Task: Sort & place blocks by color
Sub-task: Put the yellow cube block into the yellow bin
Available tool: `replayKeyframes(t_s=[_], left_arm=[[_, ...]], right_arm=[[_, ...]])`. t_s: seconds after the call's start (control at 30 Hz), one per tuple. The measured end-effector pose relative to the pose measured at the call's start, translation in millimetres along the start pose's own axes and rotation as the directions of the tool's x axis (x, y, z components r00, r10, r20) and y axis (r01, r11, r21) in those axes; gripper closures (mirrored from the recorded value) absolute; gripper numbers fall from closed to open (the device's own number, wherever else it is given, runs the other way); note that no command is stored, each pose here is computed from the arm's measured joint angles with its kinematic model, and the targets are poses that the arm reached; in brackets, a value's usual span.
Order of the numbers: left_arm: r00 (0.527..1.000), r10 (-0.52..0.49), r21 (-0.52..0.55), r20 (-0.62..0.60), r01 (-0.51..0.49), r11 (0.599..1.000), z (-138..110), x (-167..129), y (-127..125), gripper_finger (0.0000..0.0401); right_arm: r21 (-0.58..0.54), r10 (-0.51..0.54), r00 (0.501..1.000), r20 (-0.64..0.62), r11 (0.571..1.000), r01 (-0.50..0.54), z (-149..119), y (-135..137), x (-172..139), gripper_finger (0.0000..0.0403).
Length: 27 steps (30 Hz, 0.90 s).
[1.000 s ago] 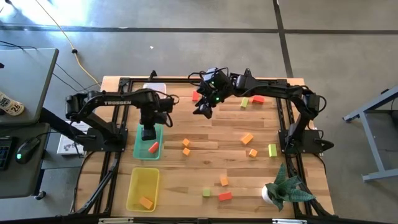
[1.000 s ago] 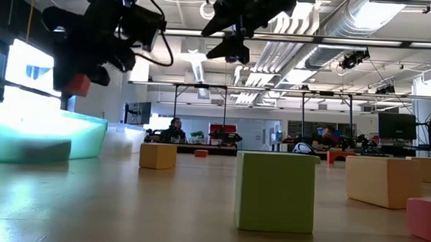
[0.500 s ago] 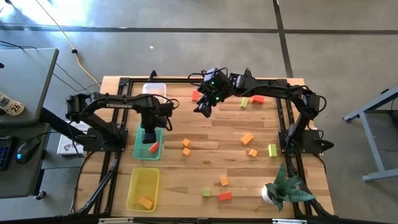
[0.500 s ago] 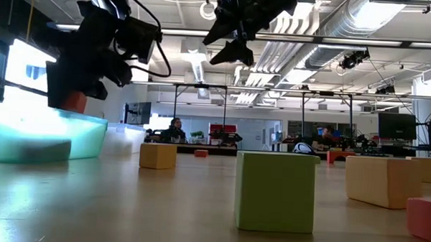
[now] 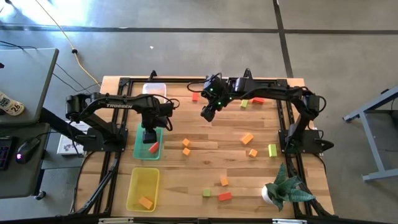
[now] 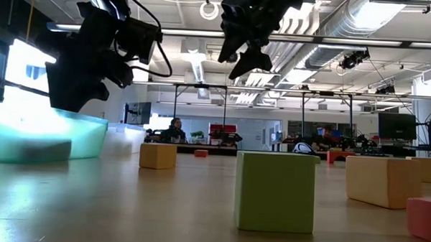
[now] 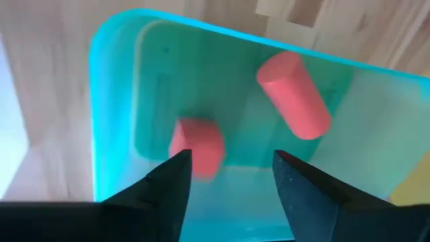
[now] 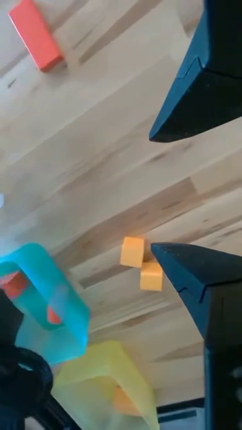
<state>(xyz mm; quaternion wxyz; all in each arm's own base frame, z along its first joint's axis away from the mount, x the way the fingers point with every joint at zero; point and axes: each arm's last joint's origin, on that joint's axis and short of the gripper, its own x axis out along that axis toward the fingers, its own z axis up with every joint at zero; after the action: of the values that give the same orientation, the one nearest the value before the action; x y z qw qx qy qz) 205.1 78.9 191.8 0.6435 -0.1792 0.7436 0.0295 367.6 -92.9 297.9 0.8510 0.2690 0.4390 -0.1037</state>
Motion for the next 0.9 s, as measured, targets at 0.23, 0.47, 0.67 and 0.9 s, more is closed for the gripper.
replayKeyframes(t_s=[0.23, 0.47, 0.67, 0.9], left_arm=[[0.999, 0.049, 0.046, 0.012, -0.050, 0.998, 2, -2, 1, 0.0179], [0.993, 0.051, 0.121, 0.107, -0.064, 0.991, 13, -27, -2, 0.0182], [0.964, 0.048, 0.258, 0.261, -0.118, 0.959, 28, -54, -6, 0.0183], [0.891, 0.043, 0.383, 0.452, -0.238, 0.892, 47, -62, -5, 0.0183]], right_arm=[[-0.015, 0.005, 1.000, -0.005, 1.000, -0.005, -3, 6, 1, 0.0160], [0.039, 0.005, 1.000, -0.005, 0.999, -0.005, -2, 6, 1, 0.0160], [0.067, 0.013, 1.000, -0.008, 0.998, -0.012, -3, 6, 1, 0.0160], [0.118, -0.022, 1.000, 0.006, 0.993, 0.022, -2, 5, 1, 0.0160]])
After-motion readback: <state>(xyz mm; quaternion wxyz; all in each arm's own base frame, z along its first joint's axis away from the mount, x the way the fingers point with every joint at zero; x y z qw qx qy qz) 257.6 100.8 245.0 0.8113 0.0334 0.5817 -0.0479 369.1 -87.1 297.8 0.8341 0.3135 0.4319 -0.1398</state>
